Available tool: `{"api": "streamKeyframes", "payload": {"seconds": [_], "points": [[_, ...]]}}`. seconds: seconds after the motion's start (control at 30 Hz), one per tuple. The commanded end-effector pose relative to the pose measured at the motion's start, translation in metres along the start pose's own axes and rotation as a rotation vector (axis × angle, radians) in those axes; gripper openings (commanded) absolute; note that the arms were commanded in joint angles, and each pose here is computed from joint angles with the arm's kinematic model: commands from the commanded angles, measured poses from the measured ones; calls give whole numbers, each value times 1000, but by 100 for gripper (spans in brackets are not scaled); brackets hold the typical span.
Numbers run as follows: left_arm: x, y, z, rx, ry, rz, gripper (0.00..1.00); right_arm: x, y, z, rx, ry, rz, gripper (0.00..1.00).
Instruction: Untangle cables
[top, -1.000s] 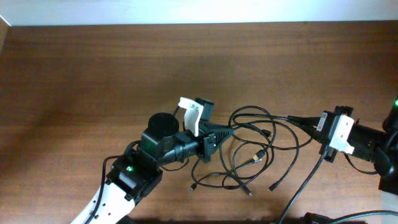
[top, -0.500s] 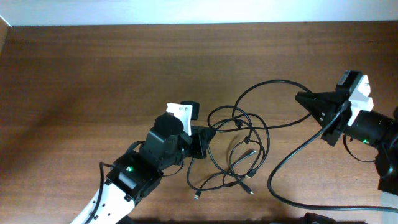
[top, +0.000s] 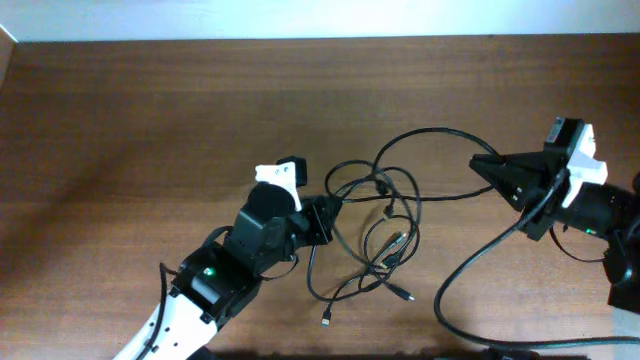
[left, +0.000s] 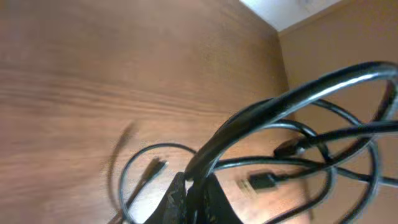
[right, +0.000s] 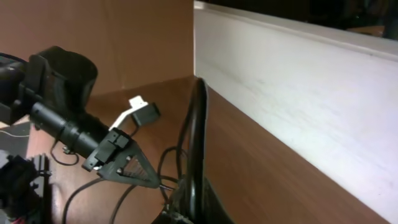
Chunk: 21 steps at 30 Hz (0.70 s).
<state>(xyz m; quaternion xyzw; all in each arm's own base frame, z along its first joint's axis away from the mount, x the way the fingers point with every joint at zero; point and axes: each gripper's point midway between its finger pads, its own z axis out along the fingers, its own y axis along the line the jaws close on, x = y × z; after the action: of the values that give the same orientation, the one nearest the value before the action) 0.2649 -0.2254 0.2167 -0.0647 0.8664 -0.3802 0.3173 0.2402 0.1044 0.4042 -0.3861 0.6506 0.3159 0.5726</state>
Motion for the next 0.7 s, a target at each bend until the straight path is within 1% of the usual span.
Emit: {"api": "streamKeyframes", "payload": {"seconds": [0.0, 0.13, 0.23, 0.33, 0.5, 0.53, 0.57, 0.6, 0.63, 0.67], "points": [[-2, -22, -3, 101, 13, -3, 0, -18, 22, -3, -113, -74, -30, 4], [2, -21, 1, 96, 26, 1, 0, -19, 25, -4, -132, -85, -30, 4], [3, 2, 21, -6, 22, -12, 1, -28, 38, -7, -211, -131, -45, 4], [10, 17, 36, -63, 51, -20, 0, -28, 38, -7, -209, -131, -48, 4], [11, 18, 38, -66, 59, -21, 0, -28, 36, -7, -204, -130, -54, 4], [15, 15, 38, -49, 78, -22, 0, -25, 31, -5, -171, -113, -57, 4], [18, 11, 37, -27, 98, -18, 0, -18, 17, -3, -91, -68, -31, 4], [17, 8, 34, -14, 95, -8, 0, -9, -1, -2, 8, -15, 36, 4], [12, 1, 27, 11, 73, 36, 0, 3, -23, -3, 138, 43, 128, 4], [6, -8, 19, 43, 41, 86, 0, 9, -32, -5, 191, 67, 159, 4]]}}
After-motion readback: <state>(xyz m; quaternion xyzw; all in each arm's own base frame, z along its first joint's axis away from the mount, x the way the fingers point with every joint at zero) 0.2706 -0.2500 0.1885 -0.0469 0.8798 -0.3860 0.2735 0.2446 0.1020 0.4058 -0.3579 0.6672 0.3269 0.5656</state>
